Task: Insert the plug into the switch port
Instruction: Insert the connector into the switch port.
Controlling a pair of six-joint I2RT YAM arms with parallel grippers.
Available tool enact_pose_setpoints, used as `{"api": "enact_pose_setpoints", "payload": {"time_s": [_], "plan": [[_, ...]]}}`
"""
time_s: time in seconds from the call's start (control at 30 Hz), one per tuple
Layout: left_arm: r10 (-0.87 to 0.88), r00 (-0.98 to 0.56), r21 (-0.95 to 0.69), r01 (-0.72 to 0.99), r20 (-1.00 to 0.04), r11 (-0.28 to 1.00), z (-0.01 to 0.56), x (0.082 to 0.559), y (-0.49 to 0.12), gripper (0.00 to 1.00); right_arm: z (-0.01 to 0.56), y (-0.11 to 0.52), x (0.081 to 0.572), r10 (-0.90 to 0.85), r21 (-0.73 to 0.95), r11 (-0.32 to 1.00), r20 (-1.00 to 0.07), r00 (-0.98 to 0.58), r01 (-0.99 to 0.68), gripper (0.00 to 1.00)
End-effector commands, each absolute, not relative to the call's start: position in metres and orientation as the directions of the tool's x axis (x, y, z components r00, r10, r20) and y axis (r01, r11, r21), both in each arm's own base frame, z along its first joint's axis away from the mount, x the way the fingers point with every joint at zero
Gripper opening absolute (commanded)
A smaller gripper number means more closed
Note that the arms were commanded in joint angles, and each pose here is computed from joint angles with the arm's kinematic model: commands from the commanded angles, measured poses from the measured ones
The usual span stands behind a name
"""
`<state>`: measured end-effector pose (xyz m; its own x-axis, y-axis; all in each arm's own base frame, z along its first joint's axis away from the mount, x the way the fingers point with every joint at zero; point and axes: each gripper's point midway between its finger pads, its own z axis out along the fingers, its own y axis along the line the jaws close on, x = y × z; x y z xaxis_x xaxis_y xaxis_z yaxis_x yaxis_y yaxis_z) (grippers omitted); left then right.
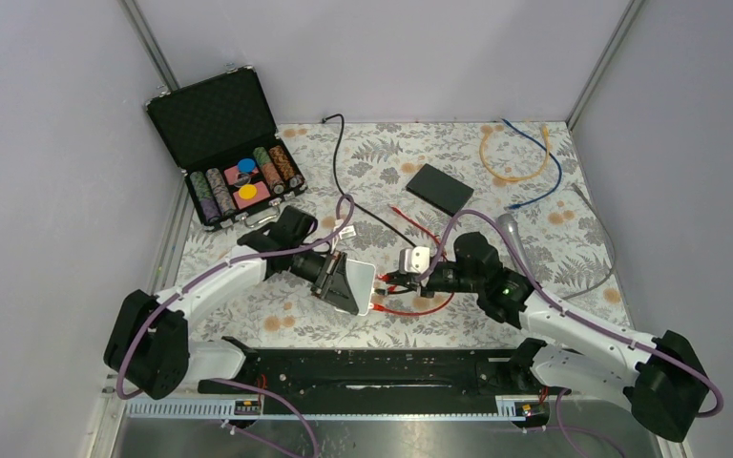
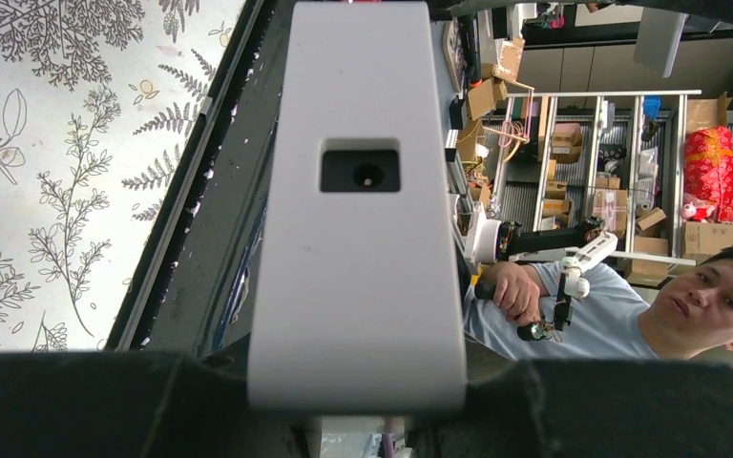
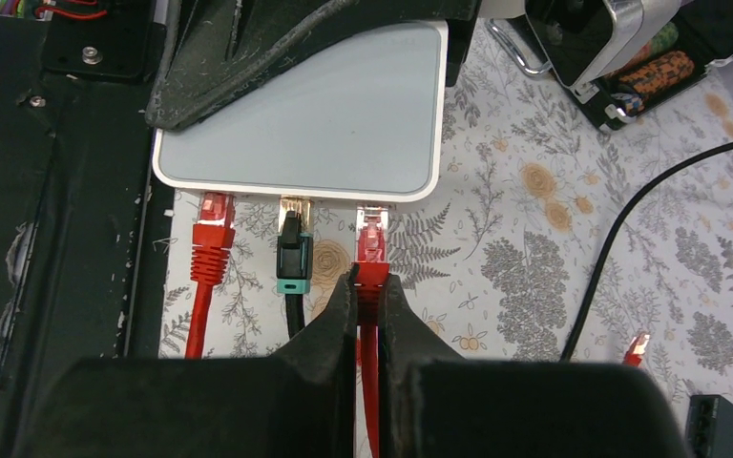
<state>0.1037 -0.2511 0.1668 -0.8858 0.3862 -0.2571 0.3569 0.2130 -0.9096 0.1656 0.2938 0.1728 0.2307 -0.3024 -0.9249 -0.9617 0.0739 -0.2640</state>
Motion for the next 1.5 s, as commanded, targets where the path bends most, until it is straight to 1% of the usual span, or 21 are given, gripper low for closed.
{"api": "enact_pose_setpoints", "payload": {"time_s": [0.0,0.03,0.13,0.33,0.43,0.47,0.57,0.73,0.97,1.07,1.17,1.3,1.47], "plan": [[0.368,-0.833,-0.861,0.489,-0.413,0.142,0.19,0.125,-0.263,0.0,0.209,0.313,0.141,-0.152,-0.326,-0.025,-0.933,0.326,-0.945,0.0],[0.373,-0.83,-0.859,0.493,-0.416,0.138,0.189,0.125,-0.263,0.0,0.21,0.314,0.145,-0.144,-0.341,0.0,-0.93,0.337,-0.94,0.0],[0.385,-0.822,-0.857,0.499,-0.42,0.13,0.186,0.122,-0.264,0.0,0.205,0.317,0.152,-0.154,-0.351,0.017,-0.926,0.345,-0.936,0.0],[0.424,-0.787,-0.844,0.529,-0.449,0.091,0.181,0.115,-0.264,0.0,0.205,0.319,0.13,-0.12,-0.345,-0.115,-0.926,0.358,-0.931,0.0],[0.441,-0.761,-0.826,0.558,-0.476,0.071,0.185,0.115,-0.265,0.0,0.198,0.313,0.121,-0.174,-0.312,-0.179,-0.924,0.342,-0.933,0.0],[0.444,-0.757,-0.822,0.565,-0.479,0.077,0.185,0.117,-0.265,0.0,0.196,0.31,0.12,-0.196,-0.304,-0.181,-0.921,0.337,-0.935,0.0],[0.459,-0.747,-0.82,0.569,-0.481,0.065,0.188,0.117,-0.266,0.0,0.2,0.307,0.124,-0.177,-0.346,-0.135,-0.914,0.366,-0.929,0.0],[0.469,-0.751,-0.833,0.551,-0.465,0.056,0.186,0.116,-0.268,0.0,0.215,0.306,0.138,-0.132,-0.4,-0.007,-0.908,0.397,-0.917,0.0],[0.469,-0.749,-0.831,0.554,-0.467,0.057,0.187,0.116,-0.269,0.0,0.207,0.293,0.142,-0.195,-0.406,0.03,-0.898,0.393,-0.913,0.0],[0.469,-0.755,-0.831,0.551,-0.458,0.075,0.186,0.119,-0.268,0.0,0.199,0.28,0.149,-0.26,-0.406,0.084,-0.89,0.374,-0.91,0.0],[0.47,-0.749,-0.823,0.563,-0.467,0.077,0.185,0.119,-0.266,0.0,0.199,0.271,0.153,-0.286,-0.409,0.136,-0.888,0.36,-0.902,0.0],[0.469,-0.749,-0.825,0.561,-0.469,0.071,0.187,0.118,-0.265,0.0,0.198,0.271,0.154,-0.303,-0.389,0.135,-0.892,0.336,-0.911,0.0],[0.465,-0.751,-0.826,0.559,-0.469,0.072,0.185,0.116,-0.264,0.0,0.197,0.272,0.167,-0.346,-0.394,0.164,-0.882,0.321,-0.904,0.0]]}}
